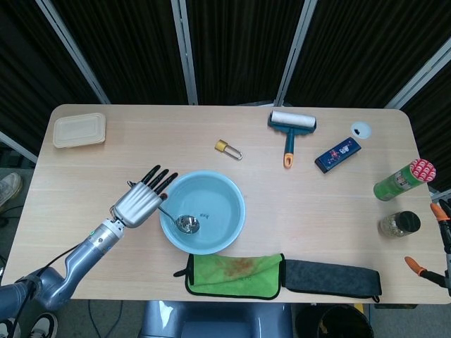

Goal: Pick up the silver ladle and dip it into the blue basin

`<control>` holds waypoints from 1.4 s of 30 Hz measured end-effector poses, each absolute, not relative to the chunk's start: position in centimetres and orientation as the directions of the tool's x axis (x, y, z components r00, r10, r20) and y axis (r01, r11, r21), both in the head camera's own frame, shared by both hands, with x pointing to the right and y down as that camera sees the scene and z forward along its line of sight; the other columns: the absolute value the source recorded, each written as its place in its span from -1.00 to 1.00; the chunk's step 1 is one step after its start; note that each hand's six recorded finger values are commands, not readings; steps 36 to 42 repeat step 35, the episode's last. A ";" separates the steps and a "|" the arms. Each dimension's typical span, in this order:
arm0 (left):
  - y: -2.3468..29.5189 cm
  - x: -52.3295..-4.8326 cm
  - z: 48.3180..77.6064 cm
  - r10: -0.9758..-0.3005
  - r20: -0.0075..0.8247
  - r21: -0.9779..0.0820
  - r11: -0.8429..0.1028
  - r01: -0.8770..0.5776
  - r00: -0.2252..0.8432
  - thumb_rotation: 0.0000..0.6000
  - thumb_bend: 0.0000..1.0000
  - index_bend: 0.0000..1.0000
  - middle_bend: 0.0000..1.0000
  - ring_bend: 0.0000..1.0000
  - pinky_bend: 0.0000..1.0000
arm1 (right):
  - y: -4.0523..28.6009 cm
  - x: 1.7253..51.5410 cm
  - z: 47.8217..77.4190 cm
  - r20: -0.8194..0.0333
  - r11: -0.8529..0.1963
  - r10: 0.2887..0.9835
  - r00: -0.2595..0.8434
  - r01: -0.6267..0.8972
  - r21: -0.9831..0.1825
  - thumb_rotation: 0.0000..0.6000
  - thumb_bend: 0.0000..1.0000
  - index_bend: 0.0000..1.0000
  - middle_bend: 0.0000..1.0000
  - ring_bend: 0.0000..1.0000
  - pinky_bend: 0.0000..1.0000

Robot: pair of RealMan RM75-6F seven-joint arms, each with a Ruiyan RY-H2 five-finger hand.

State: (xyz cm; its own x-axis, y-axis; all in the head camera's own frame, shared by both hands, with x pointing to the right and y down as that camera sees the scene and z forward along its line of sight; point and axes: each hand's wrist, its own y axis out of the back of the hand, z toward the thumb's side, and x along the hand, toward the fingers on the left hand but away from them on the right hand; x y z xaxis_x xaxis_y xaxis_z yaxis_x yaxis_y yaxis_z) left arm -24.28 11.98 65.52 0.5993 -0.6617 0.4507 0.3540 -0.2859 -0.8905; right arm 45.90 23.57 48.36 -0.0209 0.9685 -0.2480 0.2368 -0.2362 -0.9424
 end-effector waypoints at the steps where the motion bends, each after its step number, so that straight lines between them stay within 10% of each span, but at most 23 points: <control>1: 11.9 -24.3 65.5 -0.663 0.447 -0.892 -0.279 0.356 0.600 1.00 -0.09 0.18 -1.00 -1.00 -1.00 | 23.6 45.9 48.4 -0.250 -0.239 0.968 -0.020 0.236 -0.942 1.00 -1.00 -1.00 -1.00 -1.00 -1.00; 24: 10.6 -25.3 59.3 -0.707 0.289 -0.909 0.010 0.417 0.645 1.00 -0.09 0.15 -1.00 -1.00 -1.00 | 24.5 44.5 49.1 -0.316 -0.316 0.948 0.037 0.226 -0.921 1.00 -1.00 -1.00 -1.00 -1.00 -1.00; 42: 10.4 -25.4 58.5 -0.725 0.247 -0.910 0.055 0.411 0.643 1.00 -0.08 0.15 -1.00 -1.00 -1.00 | 24.7 43.8 49.3 -0.330 -0.338 0.941 0.074 0.236 -0.911 1.00 -1.00 -1.00 -1.00 -1.00 -1.00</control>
